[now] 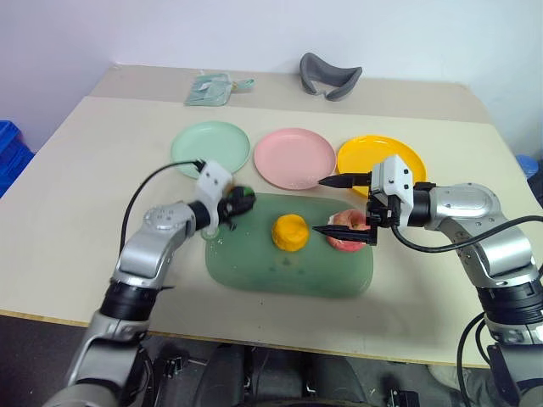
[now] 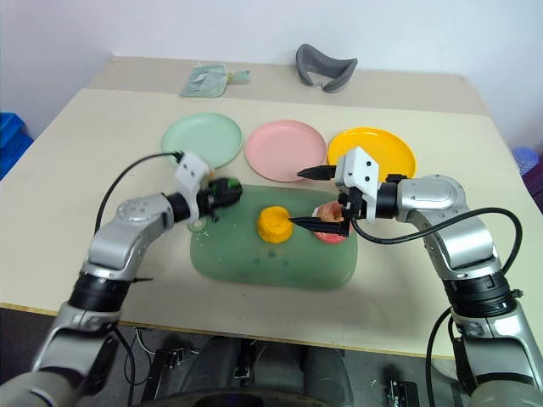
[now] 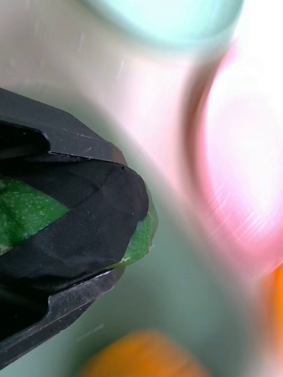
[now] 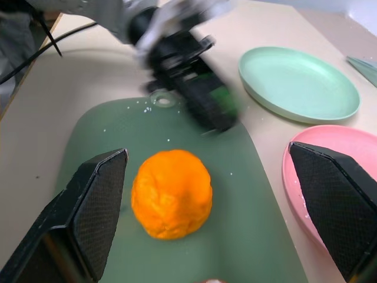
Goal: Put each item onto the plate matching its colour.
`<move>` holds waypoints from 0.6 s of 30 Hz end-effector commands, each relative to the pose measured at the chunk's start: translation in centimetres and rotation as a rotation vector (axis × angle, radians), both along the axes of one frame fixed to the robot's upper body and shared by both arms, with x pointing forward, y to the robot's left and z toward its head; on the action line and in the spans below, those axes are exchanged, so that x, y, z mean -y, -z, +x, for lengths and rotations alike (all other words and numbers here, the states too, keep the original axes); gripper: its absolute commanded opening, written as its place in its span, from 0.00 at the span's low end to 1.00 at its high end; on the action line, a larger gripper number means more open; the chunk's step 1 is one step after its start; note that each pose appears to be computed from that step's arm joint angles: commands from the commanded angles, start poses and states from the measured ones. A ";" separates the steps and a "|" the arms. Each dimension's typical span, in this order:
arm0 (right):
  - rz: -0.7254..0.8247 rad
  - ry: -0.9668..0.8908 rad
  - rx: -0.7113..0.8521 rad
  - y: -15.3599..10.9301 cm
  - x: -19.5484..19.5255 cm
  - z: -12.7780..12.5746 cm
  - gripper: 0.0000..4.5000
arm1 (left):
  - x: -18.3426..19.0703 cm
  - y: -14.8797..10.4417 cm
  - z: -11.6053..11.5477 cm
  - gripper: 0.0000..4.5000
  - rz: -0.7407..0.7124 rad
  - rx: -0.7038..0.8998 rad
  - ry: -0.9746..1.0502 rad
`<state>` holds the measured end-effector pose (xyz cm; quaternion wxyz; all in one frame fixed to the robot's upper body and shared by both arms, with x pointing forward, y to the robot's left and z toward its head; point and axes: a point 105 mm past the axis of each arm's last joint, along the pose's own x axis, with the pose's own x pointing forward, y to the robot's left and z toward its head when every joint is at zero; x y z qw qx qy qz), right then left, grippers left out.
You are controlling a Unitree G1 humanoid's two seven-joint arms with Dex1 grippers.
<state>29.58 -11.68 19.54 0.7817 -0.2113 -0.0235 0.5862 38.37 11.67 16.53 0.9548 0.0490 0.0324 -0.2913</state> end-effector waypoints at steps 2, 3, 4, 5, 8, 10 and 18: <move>0.024 -0.002 0.080 -1.7 -0.5 0.3 1.00 | -5.0 -6.1 3.9 0.35 -0.201 0.154 -0.347; 0.028 0.001 0.085 -1.8 -0.5 0.5 1.00 | -5.3 -6.3 4.6 0.35 -0.219 0.154 -0.387; 0.032 0.004 0.092 -1.9 -0.6 0.6 1.00 | -5.5 -6.3 5.4 0.35 -0.275 0.143 -0.421; 0.037 0.005 0.096 -1.9 -0.7 0.8 1.00 | -5.8 -6.0 6.4 0.35 -0.320 0.125 -0.471; 0.047 0.004 0.102 -2.0 -1.0 1.1 1.00 | -6.0 -4.6 8.1 0.35 -0.370 0.082 -0.557; 0.053 0.004 0.108 -2.1 -1.1 1.3 1.00 | -5.9 -3.5 8.9 0.35 -0.356 0.062 -0.594; 0.058 0.024 0.118 -1.9 -0.6 1.4 1.00 | -5.5 -2.5 9.5 0.91 -0.340 0.079 -0.591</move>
